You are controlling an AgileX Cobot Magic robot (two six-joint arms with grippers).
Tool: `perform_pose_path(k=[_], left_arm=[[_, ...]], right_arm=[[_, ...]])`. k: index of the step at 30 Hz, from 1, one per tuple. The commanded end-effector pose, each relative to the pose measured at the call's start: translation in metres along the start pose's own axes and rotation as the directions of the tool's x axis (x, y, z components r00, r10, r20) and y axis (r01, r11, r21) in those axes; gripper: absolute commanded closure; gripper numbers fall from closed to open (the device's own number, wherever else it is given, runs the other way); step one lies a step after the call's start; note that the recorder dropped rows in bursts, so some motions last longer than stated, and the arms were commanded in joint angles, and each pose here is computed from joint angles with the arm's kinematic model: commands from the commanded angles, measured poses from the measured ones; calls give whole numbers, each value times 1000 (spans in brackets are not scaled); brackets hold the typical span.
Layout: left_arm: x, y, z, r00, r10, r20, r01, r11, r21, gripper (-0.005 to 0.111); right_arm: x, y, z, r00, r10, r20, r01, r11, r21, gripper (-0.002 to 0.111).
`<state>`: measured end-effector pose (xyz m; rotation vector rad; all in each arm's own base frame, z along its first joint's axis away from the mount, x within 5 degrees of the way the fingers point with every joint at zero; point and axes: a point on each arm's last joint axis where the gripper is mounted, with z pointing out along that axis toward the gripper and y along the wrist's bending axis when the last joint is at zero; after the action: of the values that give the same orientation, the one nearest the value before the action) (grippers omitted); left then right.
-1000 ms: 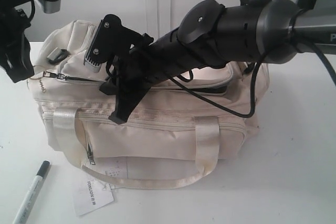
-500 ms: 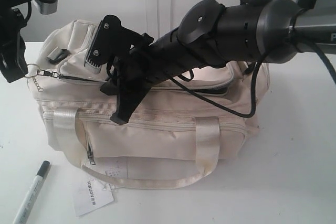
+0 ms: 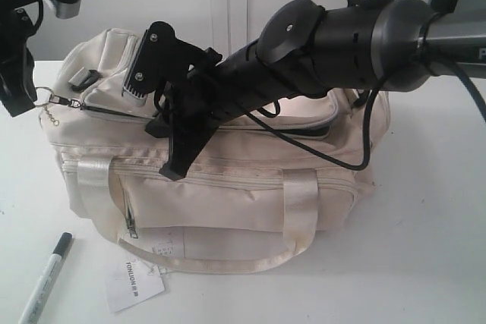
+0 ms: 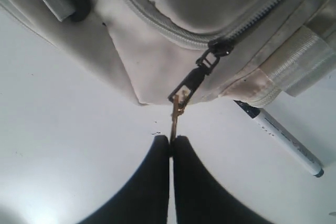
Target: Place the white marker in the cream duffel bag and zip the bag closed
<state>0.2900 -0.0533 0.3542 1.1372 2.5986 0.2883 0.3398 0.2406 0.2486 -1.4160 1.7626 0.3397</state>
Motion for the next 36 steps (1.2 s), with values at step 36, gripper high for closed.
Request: perform_pose_path(k=[36], left_arm=[[-2, 30, 21, 996, -84, 22, 86, 984, -158, 107]], right_arm=[[-4, -1, -9, 999, -45, -2, 45, 999, 8, 108]])
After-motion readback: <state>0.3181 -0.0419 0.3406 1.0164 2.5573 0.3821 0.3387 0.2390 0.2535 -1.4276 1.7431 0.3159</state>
